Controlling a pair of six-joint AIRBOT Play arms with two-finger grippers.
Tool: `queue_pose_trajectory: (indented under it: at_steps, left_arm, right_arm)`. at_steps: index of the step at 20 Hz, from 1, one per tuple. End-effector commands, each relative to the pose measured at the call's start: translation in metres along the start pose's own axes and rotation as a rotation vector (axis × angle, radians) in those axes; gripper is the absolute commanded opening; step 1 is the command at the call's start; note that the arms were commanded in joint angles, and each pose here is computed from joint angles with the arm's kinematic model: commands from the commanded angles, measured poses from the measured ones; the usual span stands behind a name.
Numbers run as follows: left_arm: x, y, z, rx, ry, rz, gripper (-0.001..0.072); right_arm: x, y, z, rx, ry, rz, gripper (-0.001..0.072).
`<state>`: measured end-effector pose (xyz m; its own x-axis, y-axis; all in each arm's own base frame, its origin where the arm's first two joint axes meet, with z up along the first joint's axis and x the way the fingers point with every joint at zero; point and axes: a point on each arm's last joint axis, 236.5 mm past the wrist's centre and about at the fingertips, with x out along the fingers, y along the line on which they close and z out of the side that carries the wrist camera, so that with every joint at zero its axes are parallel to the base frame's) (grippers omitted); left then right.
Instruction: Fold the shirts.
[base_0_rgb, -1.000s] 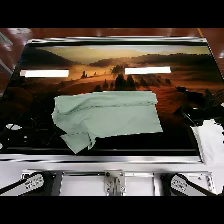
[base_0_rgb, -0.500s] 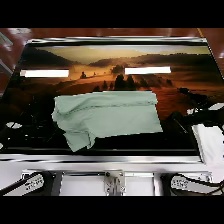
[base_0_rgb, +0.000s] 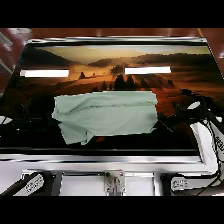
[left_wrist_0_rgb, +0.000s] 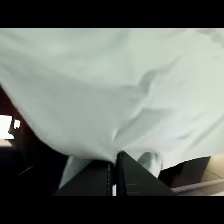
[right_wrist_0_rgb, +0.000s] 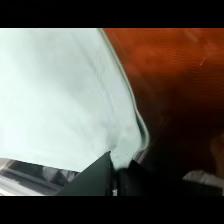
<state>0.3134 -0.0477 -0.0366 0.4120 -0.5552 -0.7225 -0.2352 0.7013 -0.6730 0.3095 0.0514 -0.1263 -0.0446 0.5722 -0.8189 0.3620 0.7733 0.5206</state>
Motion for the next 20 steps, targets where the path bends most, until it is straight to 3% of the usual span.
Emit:
queue_pose_trajectory:
  at_steps: [1, 4, 7, 9, 12, 16, 20]
  left_arm:
    - [-0.032, -0.036, 0.041, 0.101, -0.079, -0.038, 0.0034]
    - [-0.093, -0.104, 0.087, 0.296, -0.187, -0.084, 0.0032]
    - [-0.201, -0.213, 0.121, 0.590, -0.466, -0.105, 0.0033]
    - [-0.297, -0.294, 0.114, 0.768, -0.731, -0.122, 0.0034]
    - [-0.429, -0.389, 0.050, 0.990, -1.137, -0.157, 0.0034]
    - [-0.487, -0.416, -0.033, 1.055, -1.318, -0.159, 0.0033]
    - [-0.507, -0.375, -0.053, 0.916, -1.379, 0.049, 0.0034]
  right_arm:
    - [0.001, 0.036, 0.010, -0.095, -0.023, 0.039, 0.0065]
    - [-0.074, 0.108, 0.047, -0.326, -0.246, 0.129, 0.0064]
    - [-0.225, 0.214, 0.045, -0.683, -0.650, 0.143, 0.0064]
    - [-0.347, 0.277, 0.004, -0.863, -1.005, 0.100, 0.0064]
    - [-0.487, 0.322, -0.098, -1.002, -1.496, 0.019, 0.0064]
    - [-0.536, 0.315, -0.207, -0.974, -1.716, -0.008, 0.0064]
    - [-0.532, 0.279, -0.251, -0.926, -1.726, -0.159, 0.0064]
